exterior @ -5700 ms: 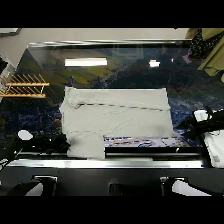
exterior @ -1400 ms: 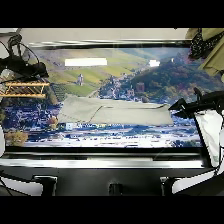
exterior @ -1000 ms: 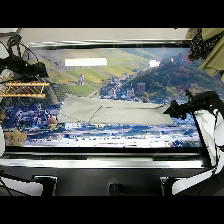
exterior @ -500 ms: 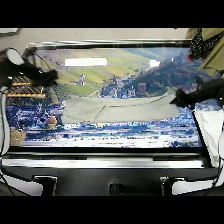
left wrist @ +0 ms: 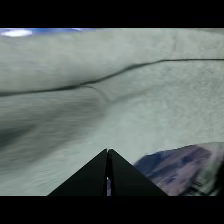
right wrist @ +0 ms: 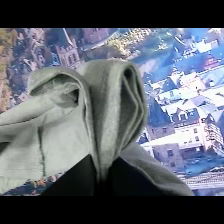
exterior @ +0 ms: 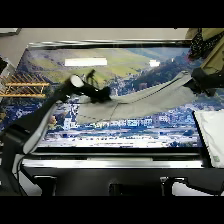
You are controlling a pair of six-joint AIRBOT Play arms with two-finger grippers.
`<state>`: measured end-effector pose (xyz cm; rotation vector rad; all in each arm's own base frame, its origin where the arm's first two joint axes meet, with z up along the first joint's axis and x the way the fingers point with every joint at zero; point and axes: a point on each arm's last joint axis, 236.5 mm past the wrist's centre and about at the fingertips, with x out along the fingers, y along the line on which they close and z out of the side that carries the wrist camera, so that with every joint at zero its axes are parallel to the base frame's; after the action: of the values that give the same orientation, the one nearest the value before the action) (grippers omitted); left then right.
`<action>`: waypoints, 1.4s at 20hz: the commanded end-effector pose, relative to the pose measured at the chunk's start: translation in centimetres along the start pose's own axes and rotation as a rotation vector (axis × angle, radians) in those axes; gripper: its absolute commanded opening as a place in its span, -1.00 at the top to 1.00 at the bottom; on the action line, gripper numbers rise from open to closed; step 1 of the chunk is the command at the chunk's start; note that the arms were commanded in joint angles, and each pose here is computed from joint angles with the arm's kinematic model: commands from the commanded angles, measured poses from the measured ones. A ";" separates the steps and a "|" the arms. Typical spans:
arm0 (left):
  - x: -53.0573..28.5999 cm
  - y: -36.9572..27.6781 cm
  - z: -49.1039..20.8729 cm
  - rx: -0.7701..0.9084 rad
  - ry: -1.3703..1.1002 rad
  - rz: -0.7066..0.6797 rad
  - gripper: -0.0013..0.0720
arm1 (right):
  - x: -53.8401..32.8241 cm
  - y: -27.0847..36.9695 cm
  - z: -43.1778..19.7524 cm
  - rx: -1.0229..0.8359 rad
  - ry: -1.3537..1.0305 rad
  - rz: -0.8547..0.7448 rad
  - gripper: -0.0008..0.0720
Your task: Fold the clothes and pants, and hang the long-sleeved shirts on hangers.
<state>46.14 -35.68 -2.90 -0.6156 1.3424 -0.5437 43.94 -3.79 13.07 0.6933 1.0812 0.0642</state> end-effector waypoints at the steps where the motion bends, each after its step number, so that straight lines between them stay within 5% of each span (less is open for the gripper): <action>1: 6.1 -5.7 -3.1 -0.054 -0.018 -0.142 0.92 | -2.8 1.6 -0.9 0.002 -0.025 0.006 0.89; 19: 16.3 -11.7 -12.3 -0.079 0.122 -0.223 0.92 | -7.4 2.1 -3.5 0.063 -0.056 -0.070 0.89; 24: 11.9 -11.8 -10.1 -0.047 0.162 -0.237 0.93 | -6.8 1.9 -2.7 0.013 -0.070 -0.068 0.89; 28: 2.5 -9.2 -3.0 0.104 0.037 -0.114 0.92 | -6.1 5.0 -3.4 0.003 -0.043 0.031 0.89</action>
<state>41.03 -49.87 -1.49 -0.7347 1.3619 -0.7498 39.07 -2.39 19.09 0.6909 1.0356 0.0122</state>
